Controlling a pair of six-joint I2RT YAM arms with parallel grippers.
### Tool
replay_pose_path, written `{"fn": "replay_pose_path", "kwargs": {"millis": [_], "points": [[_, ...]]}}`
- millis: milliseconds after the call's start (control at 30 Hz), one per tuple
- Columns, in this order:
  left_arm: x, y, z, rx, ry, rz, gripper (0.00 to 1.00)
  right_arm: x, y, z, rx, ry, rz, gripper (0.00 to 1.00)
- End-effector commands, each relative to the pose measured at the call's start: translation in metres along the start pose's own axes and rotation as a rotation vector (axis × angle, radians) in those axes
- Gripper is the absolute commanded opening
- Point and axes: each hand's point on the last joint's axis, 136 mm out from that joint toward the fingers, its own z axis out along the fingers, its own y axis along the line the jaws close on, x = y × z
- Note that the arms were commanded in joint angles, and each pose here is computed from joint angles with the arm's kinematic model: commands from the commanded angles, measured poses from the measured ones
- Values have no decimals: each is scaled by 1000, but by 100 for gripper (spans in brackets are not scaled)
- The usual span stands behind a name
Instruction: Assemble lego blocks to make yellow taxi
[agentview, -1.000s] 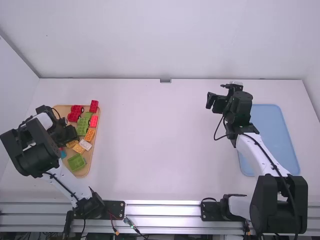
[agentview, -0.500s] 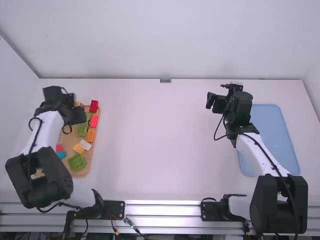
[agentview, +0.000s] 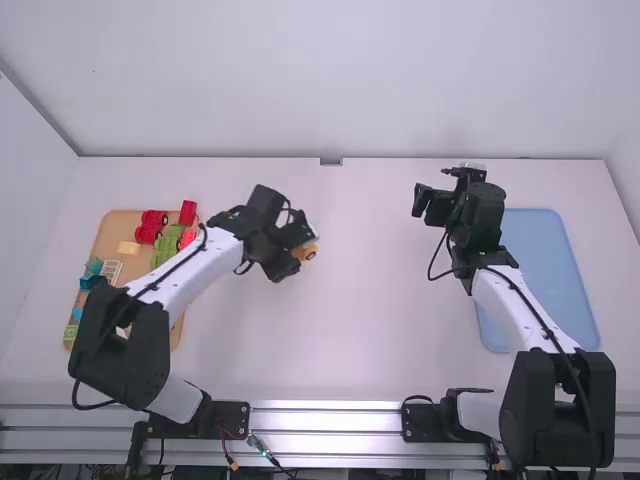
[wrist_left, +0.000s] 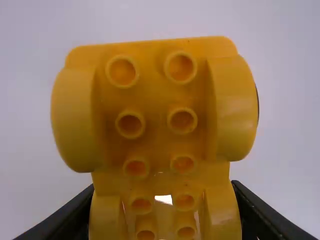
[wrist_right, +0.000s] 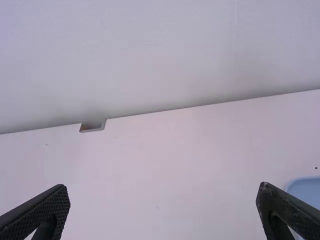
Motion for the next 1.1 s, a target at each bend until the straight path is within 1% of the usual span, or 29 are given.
{"fn": "replay_pose_path", "kwargs": {"millis": [0,33,133,233,300,333,367,400,467,533,667,700,767,833,967,1067], "points": [[-6,-23,23,57,18,160,49,-14,4,1,-7,-24,-2,99],[-10,-33,36,76,25,189,47,-14,4,1,-6,-23,-3,99],[-11,-48,52,121,60,244,43,-12,3,2,-5,-17,-13,99],[-12,-59,66,160,95,298,43,-10,3,2,-5,-6,-19,99],[-8,-65,73,186,119,351,43,-5,10,1,-47,12,-98,99],[-6,-68,75,197,127,374,43,-2,17,0,-92,23,-149,99],[-5,-68,75,199,130,378,43,-1,20,0,-107,27,-163,99],[-2,-69,78,206,137,386,43,3,31,-4,-172,41,-222,99],[1,-66,80,196,153,384,43,6,41,-10,-236,49,-286,99],[3,-64,81,187,167,385,45,6,46,-15,-260,51,-307,99],[6,-63,82,181,174,385,44,4,48,-24,-263,53,-308,99],[8,-63,83,180,176,383,42,4,50,-28,-267,56,-308,99],[10,-63,86,177,170,383,41,3,50,-31,-267,57,-305,99],[11,-64,90,170,161,386,44,4,51,-33,-269,63,-298,99],[15,-66,93,170,160,387,44,8,67,-44,-371,70,-331,99],[16,-68,93,176,166,391,47,8,77,-50,-433,58,-371,99]]}}
